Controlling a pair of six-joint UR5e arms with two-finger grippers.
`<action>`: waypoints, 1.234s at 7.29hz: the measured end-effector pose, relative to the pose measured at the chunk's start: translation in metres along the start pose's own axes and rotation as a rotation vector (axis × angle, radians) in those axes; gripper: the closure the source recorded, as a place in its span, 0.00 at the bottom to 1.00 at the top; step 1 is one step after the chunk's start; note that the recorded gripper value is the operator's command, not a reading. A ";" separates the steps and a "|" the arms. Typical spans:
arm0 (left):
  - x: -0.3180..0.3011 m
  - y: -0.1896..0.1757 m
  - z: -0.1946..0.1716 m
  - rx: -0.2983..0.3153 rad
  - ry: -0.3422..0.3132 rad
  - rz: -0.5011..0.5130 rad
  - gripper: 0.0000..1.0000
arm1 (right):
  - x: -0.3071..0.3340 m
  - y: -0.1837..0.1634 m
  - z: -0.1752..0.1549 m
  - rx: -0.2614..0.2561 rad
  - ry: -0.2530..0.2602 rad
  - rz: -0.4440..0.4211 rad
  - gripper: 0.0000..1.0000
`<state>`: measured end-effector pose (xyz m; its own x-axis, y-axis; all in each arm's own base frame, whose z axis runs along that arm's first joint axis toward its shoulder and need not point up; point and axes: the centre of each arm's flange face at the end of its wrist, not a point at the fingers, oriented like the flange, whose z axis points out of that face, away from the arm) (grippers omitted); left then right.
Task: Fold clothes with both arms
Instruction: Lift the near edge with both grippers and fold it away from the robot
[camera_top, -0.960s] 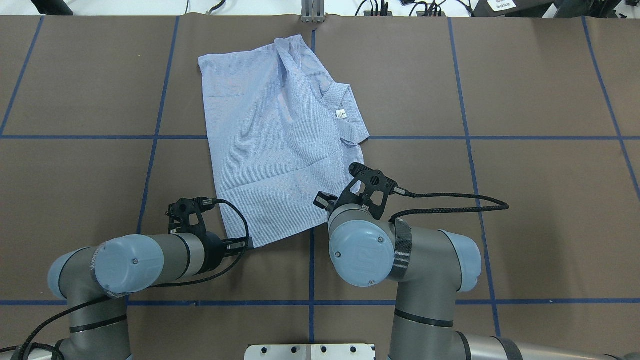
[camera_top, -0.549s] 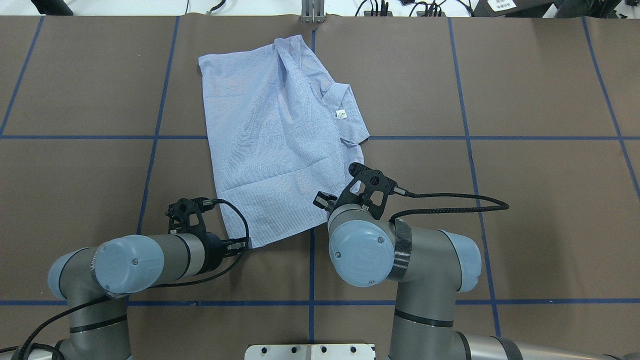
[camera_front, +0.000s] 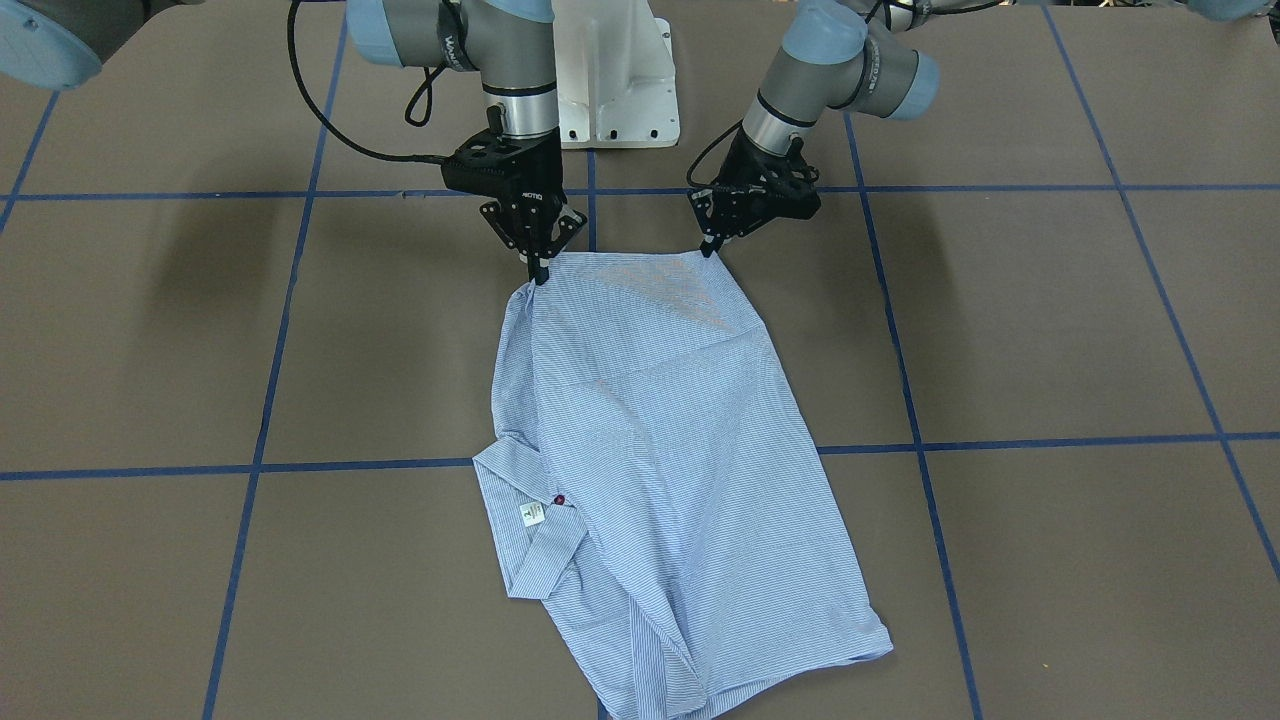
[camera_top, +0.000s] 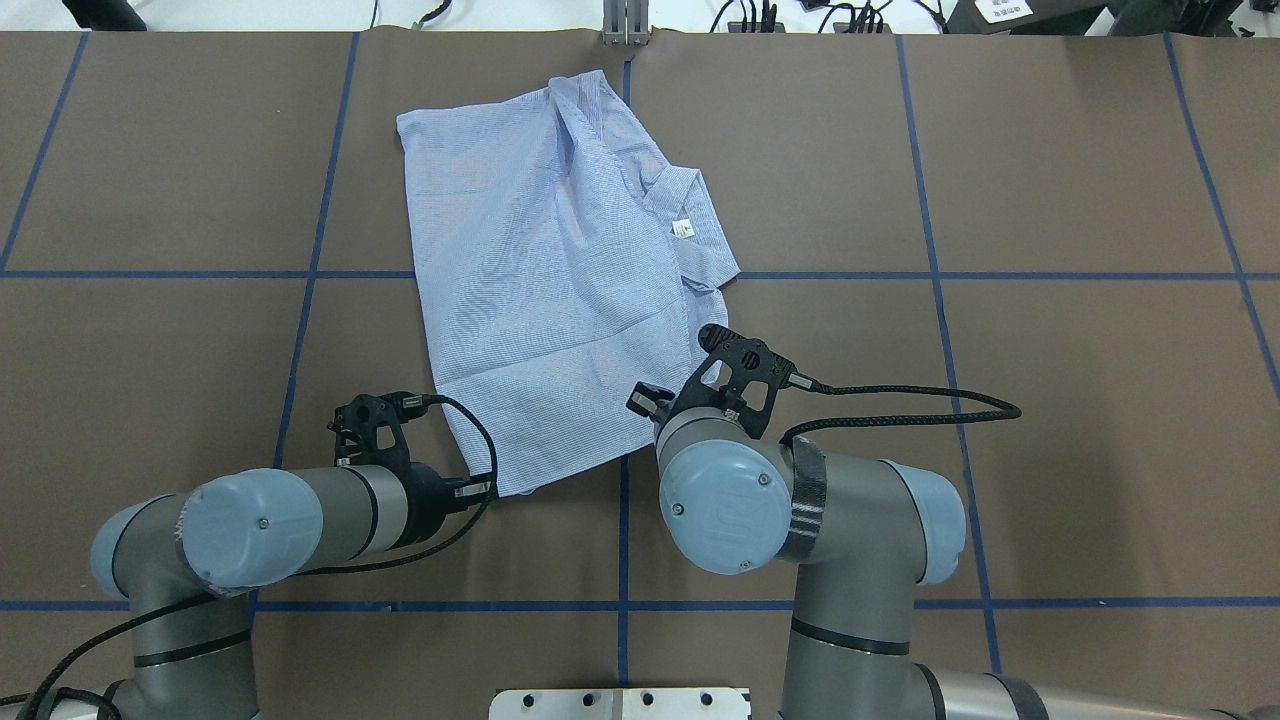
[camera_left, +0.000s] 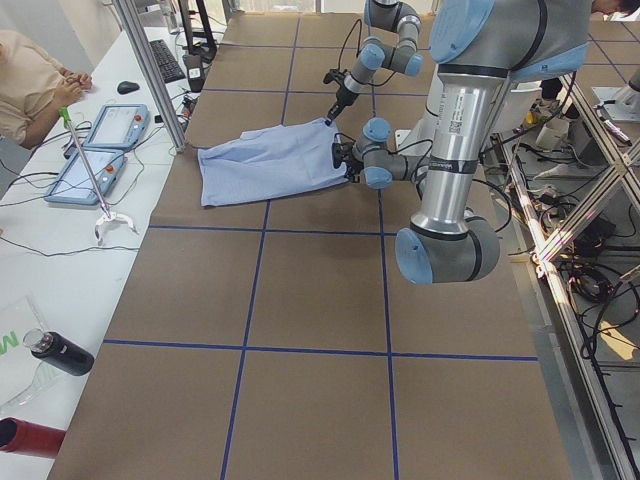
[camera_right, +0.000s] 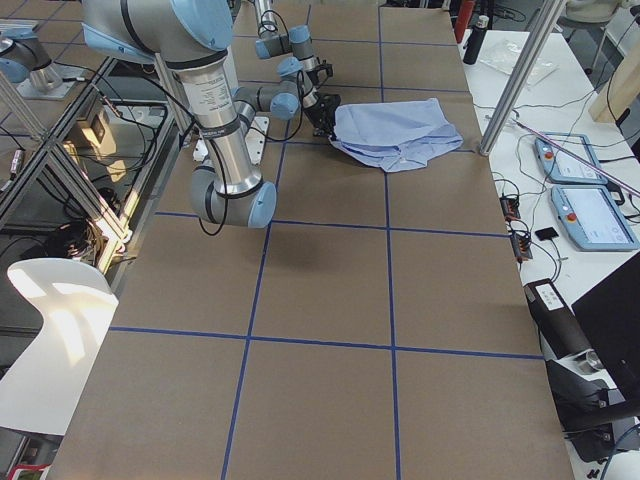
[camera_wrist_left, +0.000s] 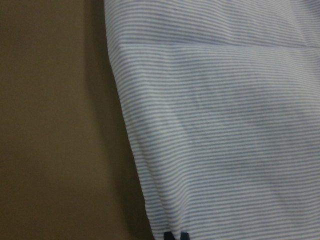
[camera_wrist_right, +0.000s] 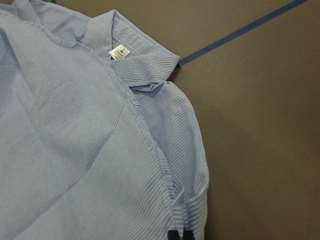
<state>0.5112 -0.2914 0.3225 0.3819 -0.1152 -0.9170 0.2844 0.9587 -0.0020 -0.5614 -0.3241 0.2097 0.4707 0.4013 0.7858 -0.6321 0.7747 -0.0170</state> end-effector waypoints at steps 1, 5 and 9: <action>0.010 0.001 -0.023 -0.008 0.028 0.001 1.00 | 0.010 -0.002 -0.013 -0.008 -0.014 0.000 1.00; 0.070 0.012 -0.185 -0.123 0.094 0.006 1.00 | 0.057 -0.004 -0.162 -0.112 -0.045 -0.013 1.00; 0.086 -0.030 -0.160 -0.084 -0.013 0.023 1.00 | 0.037 -0.034 -0.146 -0.034 0.004 -0.026 1.00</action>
<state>0.3948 -0.2882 0.1801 0.3988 -0.0961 -0.9120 0.2013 0.9794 -0.0152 -0.4321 -0.2641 0.1489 0.4891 0.3826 0.7838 -0.5981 0.8013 -0.0179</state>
